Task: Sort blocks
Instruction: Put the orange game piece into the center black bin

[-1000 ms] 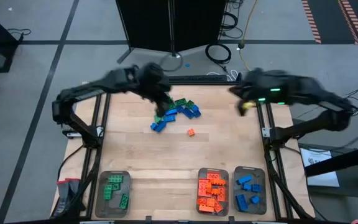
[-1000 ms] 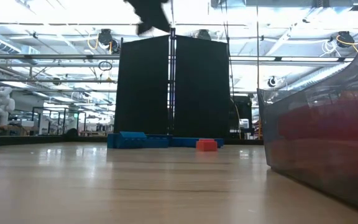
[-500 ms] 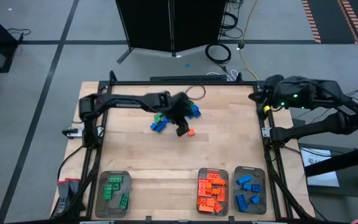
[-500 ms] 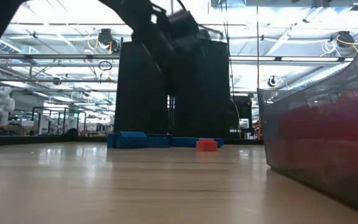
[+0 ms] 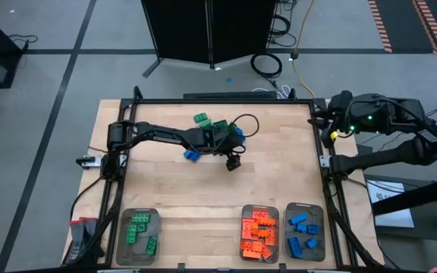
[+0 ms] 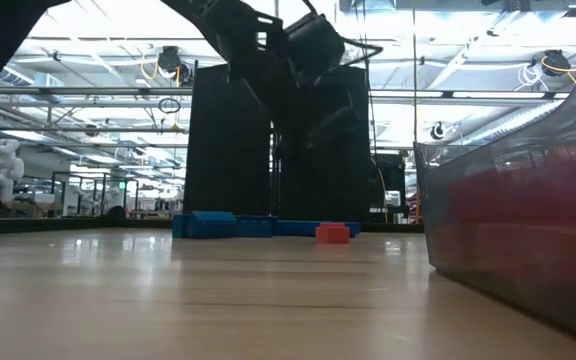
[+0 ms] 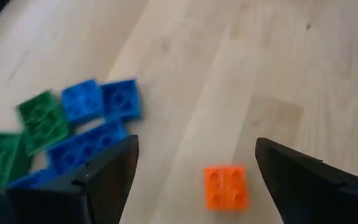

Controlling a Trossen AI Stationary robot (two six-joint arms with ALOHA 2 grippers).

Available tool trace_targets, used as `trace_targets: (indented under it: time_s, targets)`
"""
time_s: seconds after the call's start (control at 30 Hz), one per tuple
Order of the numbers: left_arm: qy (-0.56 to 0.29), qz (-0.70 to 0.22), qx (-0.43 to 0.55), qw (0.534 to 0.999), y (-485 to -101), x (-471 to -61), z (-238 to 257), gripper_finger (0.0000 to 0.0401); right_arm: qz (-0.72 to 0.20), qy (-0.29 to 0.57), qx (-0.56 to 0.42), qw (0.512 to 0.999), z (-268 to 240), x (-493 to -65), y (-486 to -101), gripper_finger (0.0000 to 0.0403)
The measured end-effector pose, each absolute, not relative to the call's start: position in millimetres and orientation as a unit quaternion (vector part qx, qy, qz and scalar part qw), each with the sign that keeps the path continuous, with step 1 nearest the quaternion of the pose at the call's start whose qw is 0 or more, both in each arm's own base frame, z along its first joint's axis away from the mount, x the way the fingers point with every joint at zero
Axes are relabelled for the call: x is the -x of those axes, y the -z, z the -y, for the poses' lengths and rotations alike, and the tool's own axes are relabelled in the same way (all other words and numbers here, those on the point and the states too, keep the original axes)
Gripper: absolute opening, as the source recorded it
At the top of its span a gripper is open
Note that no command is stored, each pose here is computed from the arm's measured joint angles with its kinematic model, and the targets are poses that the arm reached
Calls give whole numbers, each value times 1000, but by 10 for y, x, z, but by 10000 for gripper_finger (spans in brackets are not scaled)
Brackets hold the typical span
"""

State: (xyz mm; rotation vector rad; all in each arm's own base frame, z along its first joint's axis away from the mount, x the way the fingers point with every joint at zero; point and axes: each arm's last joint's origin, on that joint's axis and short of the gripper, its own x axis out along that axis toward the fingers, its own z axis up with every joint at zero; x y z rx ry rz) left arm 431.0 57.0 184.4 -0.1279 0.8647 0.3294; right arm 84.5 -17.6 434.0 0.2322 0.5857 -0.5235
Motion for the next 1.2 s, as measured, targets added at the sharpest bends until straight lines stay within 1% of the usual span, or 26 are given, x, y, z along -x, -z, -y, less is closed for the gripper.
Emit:
trace_targets:
  time_s: [0.2,0.5,0.6,0.67,0.73,0.8,0.87,0.9,1.07,1.13,1.2]
  targets:
    - [-158,-440,90,879,-1570,-4370,-465,327,-296,255,-113,914,163,-707,-4318,129]
    - [-186,-468,78,861,-1162,-4436,-394,327,-292,255,-115,915,151,-580,-4315,129]
    - [-194,-476,91,853,-1050,-4440,-394,322,-291,256,-118,915,150,-567,-4314,129]
    - [-198,-476,99,851,-1029,-4443,-392,301,-290,257,-123,913,148,-556,-4312,129]
    - [-195,-477,99,851,-1020,-4444,-377,262,-291,258,-126,913,147,-537,-4308,129]
    - [-192,-480,96,851,-1012,-4444,-341,205,-293,259,-125,912,146,-528,-4304,129]
    - [-192,-484,93,849,-1007,-4437,-319,138,-293,259,-125,912,146,-527,-4304,130]
    - [-191,-486,93,847,-1005,-4432,-318,123,-293,259,-125,912,146,-527,-4304,130]
    - [-190,-488,93,847,-1028,-4430,-307,123,-293,258,-123,912,146,-525,-4304,130]
    - [-188,-488,93,847,-1076,-4447,-311,123,-293,258,-123,912,146,-526,-4304,130]
    - [-187,-482,95,851,-1219,-4473,-323,123,-293,258,-122,912,146,-526,-4305,130]
